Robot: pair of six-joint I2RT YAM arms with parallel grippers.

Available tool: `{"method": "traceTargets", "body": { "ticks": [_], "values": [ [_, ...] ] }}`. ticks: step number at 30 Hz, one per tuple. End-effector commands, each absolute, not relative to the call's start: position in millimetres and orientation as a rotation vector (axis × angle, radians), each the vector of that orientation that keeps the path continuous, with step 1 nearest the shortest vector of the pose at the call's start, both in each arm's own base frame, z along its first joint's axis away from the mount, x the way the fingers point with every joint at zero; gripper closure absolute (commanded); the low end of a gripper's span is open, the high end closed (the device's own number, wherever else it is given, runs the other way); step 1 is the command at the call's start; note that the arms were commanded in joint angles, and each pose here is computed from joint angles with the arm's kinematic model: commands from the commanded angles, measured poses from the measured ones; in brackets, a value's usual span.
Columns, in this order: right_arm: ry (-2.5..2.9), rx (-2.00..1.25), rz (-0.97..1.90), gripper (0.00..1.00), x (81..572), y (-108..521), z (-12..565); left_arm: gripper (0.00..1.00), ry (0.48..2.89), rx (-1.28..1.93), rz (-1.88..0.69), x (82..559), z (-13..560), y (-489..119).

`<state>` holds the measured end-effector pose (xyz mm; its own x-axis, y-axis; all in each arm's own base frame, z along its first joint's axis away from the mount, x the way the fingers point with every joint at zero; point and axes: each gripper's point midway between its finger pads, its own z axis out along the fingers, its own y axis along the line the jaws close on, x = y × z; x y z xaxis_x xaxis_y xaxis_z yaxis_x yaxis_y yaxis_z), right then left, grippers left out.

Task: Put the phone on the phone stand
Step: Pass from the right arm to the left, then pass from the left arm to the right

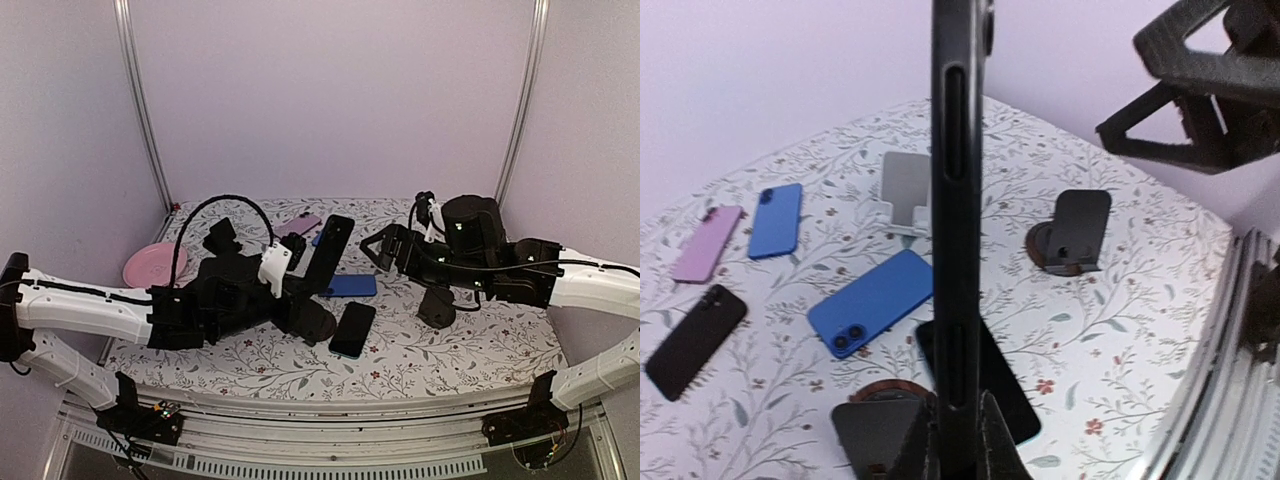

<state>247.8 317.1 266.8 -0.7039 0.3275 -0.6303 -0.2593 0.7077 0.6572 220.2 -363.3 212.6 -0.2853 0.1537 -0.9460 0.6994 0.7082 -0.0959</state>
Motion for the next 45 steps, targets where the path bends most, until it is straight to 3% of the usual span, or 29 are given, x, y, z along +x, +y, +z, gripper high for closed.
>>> {"method": "traceTargets", "body": {
  "ticks": [1, 10, 22, 36, 45],
  "values": [
    [2.105, 0.028, 1.138, 0.04, 228.6, 316.5, 285.9, 1.00, 1.679, 0.626, -0.289, 226.5, 233.6, -335.3],
    [2.049, 0.049, 1.283, 0.13, 212.5, 308.4, 300.0, 1.00, 1.458, 0.595, 0.118, 206.5, 249.7, -317.3],
    [2.080, 0.002, 1.404, 0.14, 198.6, 322.0, 295.3, 1.00, 1.193, 0.682, 0.512, 183.0, 253.2, -332.4],
    [2.118, 0.161, 1.371, 0.19, 199.6, 307.1, 258.7, 1.00, 1.163, 0.723, 0.544, 180.9, 246.4, -361.4],
    [2.089, 0.278, 1.404, 0.31, 184.7, 318.8, 245.9, 1.00, 1.190, 0.730, 0.602, 190.1, 234.1, -371.2]
  ]
}}
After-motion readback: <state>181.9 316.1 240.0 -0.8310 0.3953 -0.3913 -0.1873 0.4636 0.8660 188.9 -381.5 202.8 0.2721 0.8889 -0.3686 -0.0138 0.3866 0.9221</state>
